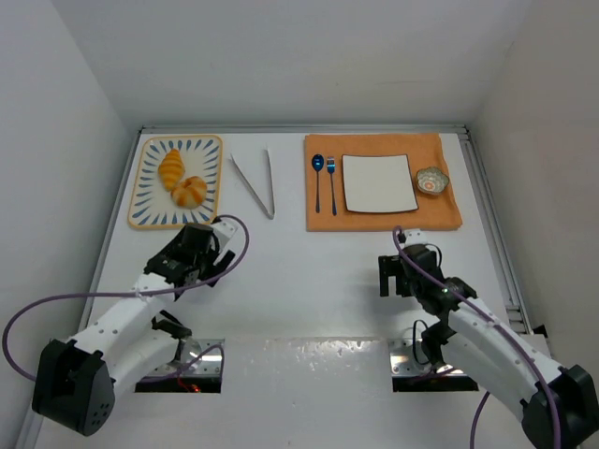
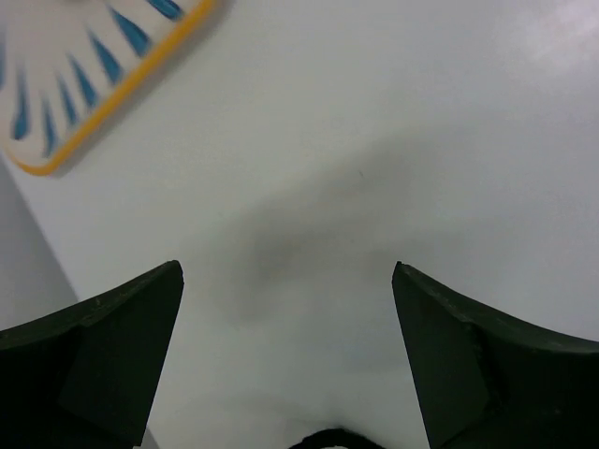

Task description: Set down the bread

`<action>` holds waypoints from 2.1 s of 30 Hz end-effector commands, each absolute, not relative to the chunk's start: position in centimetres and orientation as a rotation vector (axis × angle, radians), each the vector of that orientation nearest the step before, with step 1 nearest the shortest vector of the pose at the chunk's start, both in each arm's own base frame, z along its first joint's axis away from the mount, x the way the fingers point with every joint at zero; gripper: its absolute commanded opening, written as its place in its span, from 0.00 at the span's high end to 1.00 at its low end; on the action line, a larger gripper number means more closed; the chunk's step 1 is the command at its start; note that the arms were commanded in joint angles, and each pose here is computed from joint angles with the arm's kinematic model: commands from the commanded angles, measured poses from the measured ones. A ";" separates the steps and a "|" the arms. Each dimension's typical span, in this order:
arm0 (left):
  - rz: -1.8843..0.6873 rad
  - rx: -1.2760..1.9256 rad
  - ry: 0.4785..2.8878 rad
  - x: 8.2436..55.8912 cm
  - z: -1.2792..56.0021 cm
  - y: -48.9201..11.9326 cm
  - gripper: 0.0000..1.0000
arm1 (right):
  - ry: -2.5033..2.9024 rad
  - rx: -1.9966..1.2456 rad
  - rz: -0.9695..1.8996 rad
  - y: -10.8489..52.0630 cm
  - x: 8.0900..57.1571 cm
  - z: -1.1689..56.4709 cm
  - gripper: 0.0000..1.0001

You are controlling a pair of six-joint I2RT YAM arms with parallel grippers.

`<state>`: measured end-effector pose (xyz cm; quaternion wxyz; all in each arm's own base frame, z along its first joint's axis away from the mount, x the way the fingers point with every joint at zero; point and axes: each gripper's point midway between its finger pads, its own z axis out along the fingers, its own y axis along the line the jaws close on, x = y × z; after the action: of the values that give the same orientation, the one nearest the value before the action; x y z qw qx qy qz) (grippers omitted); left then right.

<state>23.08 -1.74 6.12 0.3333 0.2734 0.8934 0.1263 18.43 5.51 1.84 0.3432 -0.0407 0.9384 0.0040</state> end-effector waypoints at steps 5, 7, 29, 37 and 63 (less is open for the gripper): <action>0.483 0.389 2.169 33.9 18.6 -3.0 0.00 | 2.350 -0.102 0.028 6.3 20.8 4.7 0.01; 0.378 0.285 2.217 36.0 19.4 -4.9 0.00 | 2.347 -0.112 0.033 6.4 21.0 4.8 0.01; -0.174 -0.373 2.572 48.4 8.4 -17.4 0.00 | 2.409 -0.121 0.124 7.7 19.8 5.1 0.03; -0.038 -0.427 2.584 49.5 3.3 -16.7 0.00 | 2.415 -0.042 0.134 7.1 18.6 4.9 0.06; -0.005 -0.018 2.499 50.5 9.1 -16.1 0.66 | 2.391 0.045 0.101 5.4 17.0 5.4 0.07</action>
<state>50.26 -15.38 2.68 0.2675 -0.0757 0.9603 0.0221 16.57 5.52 4.75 0.3502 0.0058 0.9358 0.0394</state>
